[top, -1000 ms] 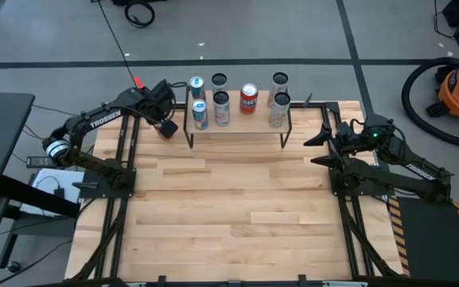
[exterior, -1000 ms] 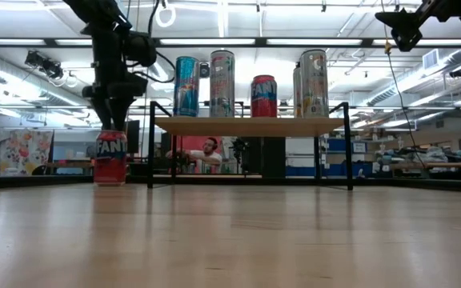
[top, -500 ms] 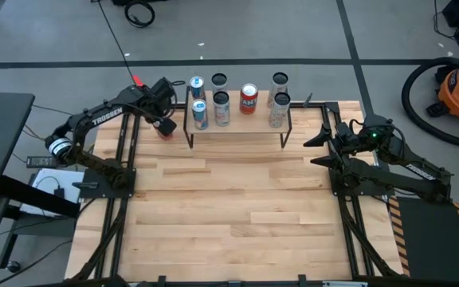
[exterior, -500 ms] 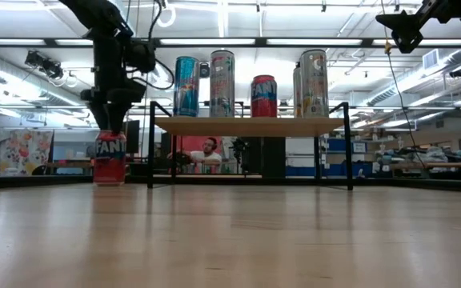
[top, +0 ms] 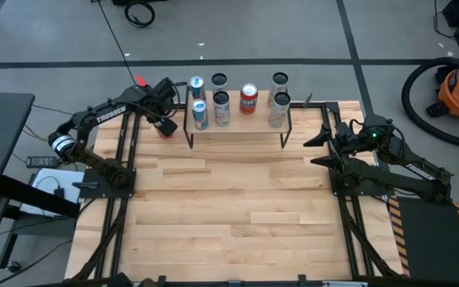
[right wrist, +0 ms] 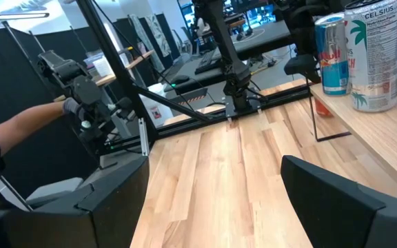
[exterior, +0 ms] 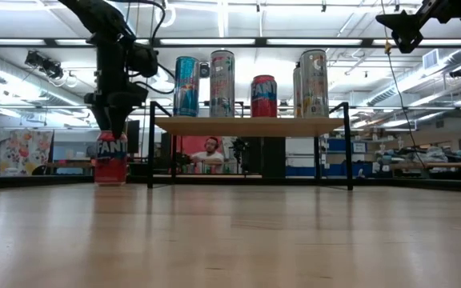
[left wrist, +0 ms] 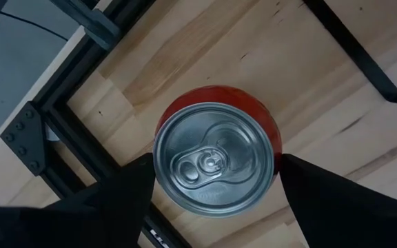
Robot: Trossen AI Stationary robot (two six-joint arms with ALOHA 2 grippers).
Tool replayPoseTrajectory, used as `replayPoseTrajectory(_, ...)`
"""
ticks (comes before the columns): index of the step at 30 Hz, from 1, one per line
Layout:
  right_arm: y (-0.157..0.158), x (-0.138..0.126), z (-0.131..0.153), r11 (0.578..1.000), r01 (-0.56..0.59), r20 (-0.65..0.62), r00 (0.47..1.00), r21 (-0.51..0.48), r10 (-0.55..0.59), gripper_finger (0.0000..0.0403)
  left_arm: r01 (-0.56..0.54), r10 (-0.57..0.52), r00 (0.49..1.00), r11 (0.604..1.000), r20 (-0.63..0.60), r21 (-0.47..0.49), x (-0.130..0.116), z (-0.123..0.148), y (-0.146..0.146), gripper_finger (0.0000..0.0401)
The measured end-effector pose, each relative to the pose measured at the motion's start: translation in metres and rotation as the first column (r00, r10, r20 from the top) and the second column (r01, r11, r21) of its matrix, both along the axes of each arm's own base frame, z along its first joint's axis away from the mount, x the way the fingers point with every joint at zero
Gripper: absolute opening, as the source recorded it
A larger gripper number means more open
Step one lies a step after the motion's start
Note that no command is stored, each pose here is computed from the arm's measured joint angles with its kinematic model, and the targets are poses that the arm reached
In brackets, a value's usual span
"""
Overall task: Place canned beverage on shelf
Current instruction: Put the orange soda can on the shelf
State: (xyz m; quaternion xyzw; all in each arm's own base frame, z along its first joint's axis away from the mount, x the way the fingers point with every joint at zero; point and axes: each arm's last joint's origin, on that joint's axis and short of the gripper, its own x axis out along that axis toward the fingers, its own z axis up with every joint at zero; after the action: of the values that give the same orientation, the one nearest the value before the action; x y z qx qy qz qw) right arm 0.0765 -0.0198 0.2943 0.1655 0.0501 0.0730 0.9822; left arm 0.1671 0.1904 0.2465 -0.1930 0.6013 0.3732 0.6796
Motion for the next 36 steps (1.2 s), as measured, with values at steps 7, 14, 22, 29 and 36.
replayPoseTrajectory(7, 0.000, 0.000, 0.000, 1.000, 0.000, -0.001, 1.000, 0.000, 0.000, 0.0339, 0.024, -0.024, 1.000, 1.000, -0.009, -0.011, 0.000, 0.000, -0.001, 0.0300)
replayPoseTrajectory(14, 0.000, 0.000, 0.000, 0.999, 0.004, -0.008, 1.000, 0.045, -0.003, 0.0339, 0.026, -0.026, 1.000, 1.000, -0.009, -0.013, 0.000, 0.000, -0.001, 0.0296)
replayPoseTrajectory(22, 0.000, 0.000, 0.000, 0.998, 0.005, -0.011, 1.000, 0.059, -0.004, 0.0339, 0.060, -0.060, 0.998, 0.998, -0.019, -0.021, -0.001, -0.001, -0.002, 0.0288)
replayPoseTrajectory(29, 0.000, 0.000, 0.000, 0.998, 0.005, -0.010, 1.000, 0.059, -0.004, 0.0339, 0.092, -0.097, 0.995, 0.989, -0.038, -0.119, -0.005, -0.001, -0.010, 0.0283)
replayPoseTrajectory(36, 0.000, 0.000, 0.000, 0.998, 0.005, -0.011, 1.000, 0.059, -0.004, 0.0339, 0.125, -0.132, 0.990, 0.985, -0.052, -0.122, -0.001, -0.002, -0.015, 0.0282)
